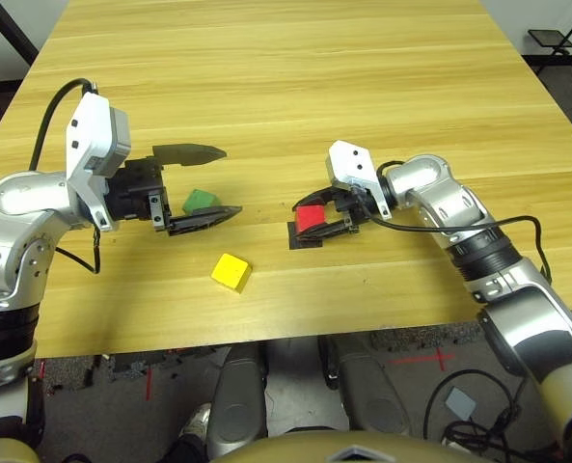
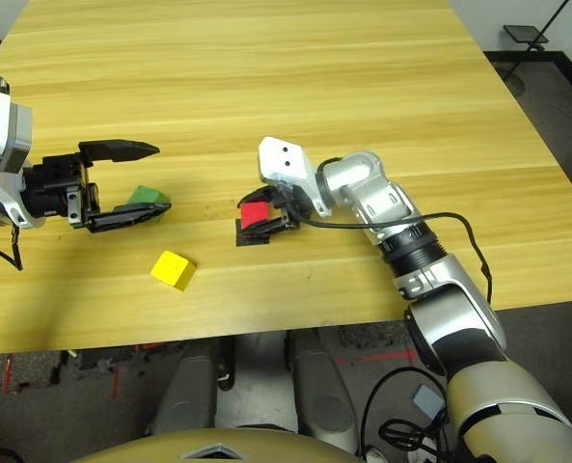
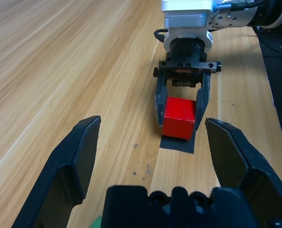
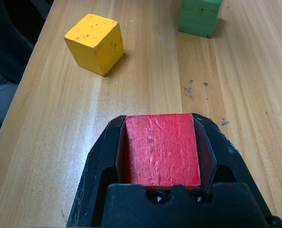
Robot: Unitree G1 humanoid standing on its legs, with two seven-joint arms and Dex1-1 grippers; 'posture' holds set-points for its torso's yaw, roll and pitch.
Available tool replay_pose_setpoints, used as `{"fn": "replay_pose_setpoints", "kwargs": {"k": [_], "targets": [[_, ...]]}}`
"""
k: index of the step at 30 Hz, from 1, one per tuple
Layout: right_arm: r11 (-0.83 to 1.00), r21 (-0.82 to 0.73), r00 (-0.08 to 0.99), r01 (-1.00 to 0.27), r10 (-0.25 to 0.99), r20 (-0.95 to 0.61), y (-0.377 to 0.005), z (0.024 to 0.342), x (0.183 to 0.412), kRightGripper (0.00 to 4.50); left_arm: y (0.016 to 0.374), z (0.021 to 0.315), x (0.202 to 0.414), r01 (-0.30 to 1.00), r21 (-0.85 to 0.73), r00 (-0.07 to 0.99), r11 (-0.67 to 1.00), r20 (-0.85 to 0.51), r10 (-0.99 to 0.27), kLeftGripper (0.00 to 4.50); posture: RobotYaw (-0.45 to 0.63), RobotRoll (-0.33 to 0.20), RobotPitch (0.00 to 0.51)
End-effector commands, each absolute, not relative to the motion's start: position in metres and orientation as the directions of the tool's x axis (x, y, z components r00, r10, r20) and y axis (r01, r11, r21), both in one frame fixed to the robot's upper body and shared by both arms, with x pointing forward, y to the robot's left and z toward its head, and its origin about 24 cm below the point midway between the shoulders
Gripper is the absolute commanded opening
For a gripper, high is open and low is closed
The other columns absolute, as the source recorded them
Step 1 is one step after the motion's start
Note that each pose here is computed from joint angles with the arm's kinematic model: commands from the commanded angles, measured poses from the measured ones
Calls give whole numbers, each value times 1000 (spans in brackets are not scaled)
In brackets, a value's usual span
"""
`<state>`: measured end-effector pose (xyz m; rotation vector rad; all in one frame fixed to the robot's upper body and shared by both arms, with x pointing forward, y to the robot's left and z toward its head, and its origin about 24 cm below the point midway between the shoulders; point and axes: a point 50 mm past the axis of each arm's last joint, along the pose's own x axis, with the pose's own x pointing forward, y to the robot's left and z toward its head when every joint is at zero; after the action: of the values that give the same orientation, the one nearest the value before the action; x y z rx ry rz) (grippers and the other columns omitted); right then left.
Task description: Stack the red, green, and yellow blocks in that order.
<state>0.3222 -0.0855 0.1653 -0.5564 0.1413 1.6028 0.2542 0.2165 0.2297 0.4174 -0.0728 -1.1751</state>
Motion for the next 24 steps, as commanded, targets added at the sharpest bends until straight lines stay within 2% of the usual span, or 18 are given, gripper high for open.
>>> {"fn": "replay_pose_setpoints", "kwargs": {"k": [1,3,10,14,17,24], "targets": [[-134,-221,-23,-966,898,-440,-85,159,319,2065,222,231,255,870,360,420,338,-179,-889,4500,183,-151,206],[-132,-208,-28,-969,899,-438,-86,156,318,2065,224,230,257,865,359,433,351,-181,-883,4500,182,-149,209],[-163,-190,-69,-968,904,-423,-90,158,318,4453,231,228,262,861,359,449,361,-200,-871,4500,161,-145,208],[-197,-203,-109,-959,920,-377,-100,183,320,4453,239,235,267,862,379,439,337,-225,-870,4500,157,-144,204],[-234,-216,-130,-948,905,-406,-130,222,321,4453,252,240,267,885,395,388,246,-334,-859,4500,134,-145,200],[-189,-239,-46,-952,863,-503,-170,257,315,4453,273,239,276,907,407,320,110,-495,-808,4500,75,-150,188]]}}
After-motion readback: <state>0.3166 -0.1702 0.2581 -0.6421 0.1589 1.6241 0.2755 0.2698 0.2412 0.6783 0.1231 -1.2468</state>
